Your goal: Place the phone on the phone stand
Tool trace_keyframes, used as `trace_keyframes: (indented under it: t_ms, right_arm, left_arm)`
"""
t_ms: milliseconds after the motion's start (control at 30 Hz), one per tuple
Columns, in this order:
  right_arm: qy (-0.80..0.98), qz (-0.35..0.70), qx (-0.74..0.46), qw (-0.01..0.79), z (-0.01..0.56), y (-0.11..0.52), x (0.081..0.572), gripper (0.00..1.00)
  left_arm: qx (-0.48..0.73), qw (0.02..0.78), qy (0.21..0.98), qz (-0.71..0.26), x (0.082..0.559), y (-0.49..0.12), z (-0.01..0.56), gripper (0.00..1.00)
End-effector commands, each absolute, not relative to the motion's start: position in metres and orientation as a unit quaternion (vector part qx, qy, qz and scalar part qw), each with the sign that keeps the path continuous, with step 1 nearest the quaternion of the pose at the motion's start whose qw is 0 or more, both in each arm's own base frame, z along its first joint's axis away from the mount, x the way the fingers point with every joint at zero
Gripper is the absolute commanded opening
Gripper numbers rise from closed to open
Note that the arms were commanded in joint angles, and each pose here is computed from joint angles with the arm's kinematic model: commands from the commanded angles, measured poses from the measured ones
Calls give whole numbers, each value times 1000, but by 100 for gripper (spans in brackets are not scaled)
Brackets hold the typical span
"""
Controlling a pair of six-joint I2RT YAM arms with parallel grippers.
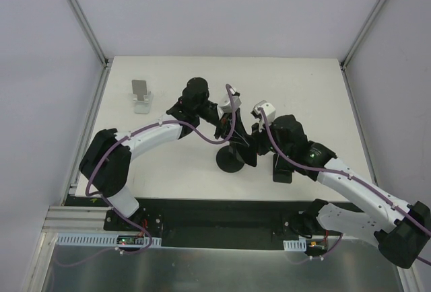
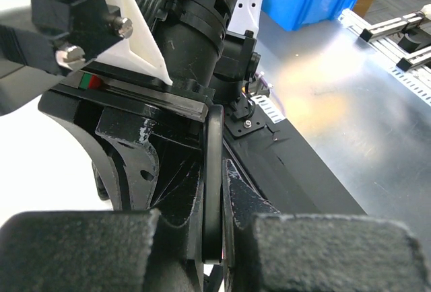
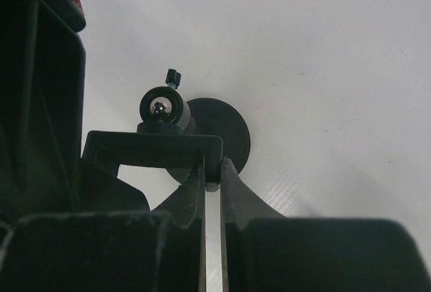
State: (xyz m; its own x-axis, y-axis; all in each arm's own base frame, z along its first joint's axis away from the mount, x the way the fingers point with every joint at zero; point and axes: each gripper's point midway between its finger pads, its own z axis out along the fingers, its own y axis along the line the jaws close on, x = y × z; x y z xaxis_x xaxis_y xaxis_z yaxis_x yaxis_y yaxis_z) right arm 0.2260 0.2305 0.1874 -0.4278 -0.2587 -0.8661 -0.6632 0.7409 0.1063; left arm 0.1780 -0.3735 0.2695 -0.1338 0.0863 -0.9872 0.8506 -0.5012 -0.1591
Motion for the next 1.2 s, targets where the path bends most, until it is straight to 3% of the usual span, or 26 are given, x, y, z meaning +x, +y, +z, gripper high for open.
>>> trace_keyframes:
  t_ms: [0,500,800,1033,1167]
  right_arm:
    - [785,261,-306,471,208,242,221,0]
    - [787,258,-308,468,205,240,226,0]
    - [794,237,-221,514,210,227,244,0]
    - [791,169,-146,570,220,215,252,0]
    - [788,123,-73,598,227,201,254,0]
  left_arm:
    - [606,350,355,-620,194,-376,296,0]
    - [594,343,402,-606,216,-374,286,0]
    - [519,375,546,-541,227,-359,255,0]
    - [419,451,672,-411,267,-343,238,0]
    - [314,528,755,-229,311,-308,225,0]
